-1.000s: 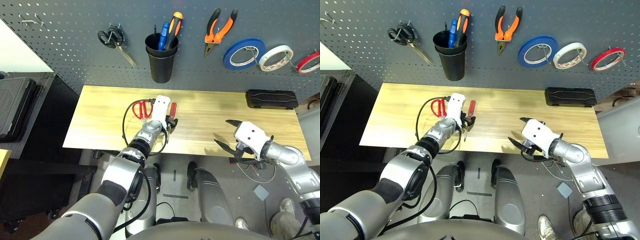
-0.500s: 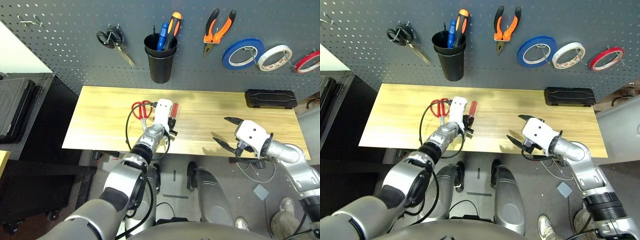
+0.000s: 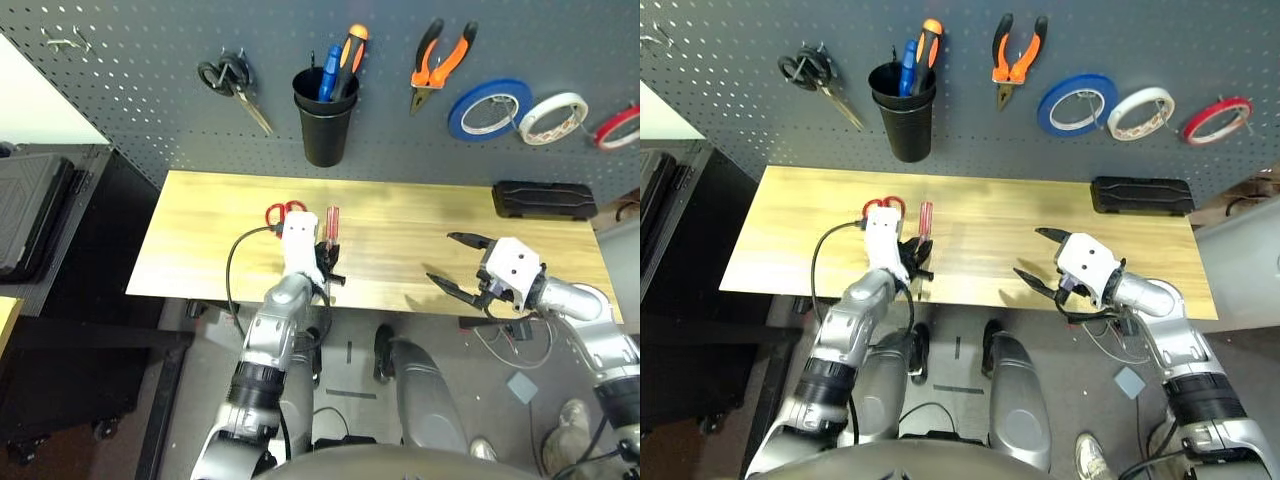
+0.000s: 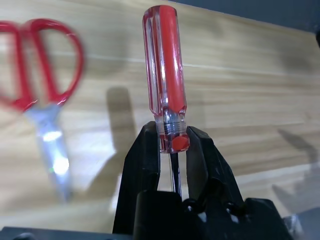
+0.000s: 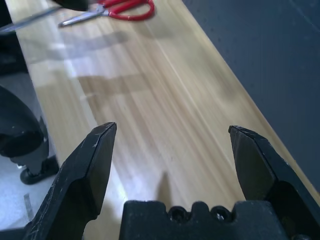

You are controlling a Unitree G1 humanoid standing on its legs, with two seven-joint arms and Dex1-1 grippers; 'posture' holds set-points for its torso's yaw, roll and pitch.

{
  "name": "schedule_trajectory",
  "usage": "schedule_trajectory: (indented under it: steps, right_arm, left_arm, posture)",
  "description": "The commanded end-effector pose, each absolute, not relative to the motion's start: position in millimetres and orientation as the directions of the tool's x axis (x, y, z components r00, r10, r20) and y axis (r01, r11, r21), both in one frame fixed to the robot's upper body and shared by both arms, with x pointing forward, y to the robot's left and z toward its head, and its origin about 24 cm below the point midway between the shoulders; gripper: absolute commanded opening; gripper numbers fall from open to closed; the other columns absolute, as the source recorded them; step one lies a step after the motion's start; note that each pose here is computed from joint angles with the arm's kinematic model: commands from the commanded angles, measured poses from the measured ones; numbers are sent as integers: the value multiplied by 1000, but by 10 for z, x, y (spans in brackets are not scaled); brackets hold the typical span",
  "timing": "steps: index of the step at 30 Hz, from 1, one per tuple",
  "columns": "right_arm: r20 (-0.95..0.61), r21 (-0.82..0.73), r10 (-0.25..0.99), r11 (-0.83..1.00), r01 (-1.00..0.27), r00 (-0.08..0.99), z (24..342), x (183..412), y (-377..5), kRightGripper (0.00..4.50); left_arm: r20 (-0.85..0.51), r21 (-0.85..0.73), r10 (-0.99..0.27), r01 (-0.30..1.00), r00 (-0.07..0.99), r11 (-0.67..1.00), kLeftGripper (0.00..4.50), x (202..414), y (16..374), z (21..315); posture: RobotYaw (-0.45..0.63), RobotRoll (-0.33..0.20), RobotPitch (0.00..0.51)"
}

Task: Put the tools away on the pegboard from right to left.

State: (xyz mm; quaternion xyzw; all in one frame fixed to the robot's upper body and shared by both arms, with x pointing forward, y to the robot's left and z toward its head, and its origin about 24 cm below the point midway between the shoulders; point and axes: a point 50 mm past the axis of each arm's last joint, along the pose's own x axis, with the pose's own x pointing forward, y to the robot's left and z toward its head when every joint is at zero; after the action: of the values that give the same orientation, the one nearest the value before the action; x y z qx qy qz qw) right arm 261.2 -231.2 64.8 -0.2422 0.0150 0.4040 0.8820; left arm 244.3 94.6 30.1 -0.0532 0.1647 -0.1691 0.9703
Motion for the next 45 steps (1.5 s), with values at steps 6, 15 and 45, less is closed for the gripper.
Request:
schedule_trajectory:
  steps: [6, 15, 45]
  right_arm:
    - [-65, -292, 693, 675, -678, 718, 712, 2701, -2468, 4500]
    - [56, -321, 742, 647, -691, 668, 1005, 2892, -2717, 4500]
    - [287, -186, 793, 597, -781, 537, 1935, 2647, -2883, 4500]
  left_arm:
    - [-43, -146, -362, 352, 931, 924, 789, 2143, 1058, 592]
    - [231, -122, -332, 366, 914, 922, 789, 2245, 1170, 1314]
    - [555, 28, -415, 483, 721, 875, 789, 2876, 1199, 2954]
  posture:
    - [394, 0, 276]
    - [398, 0, 247]
    - [201, 0, 223]
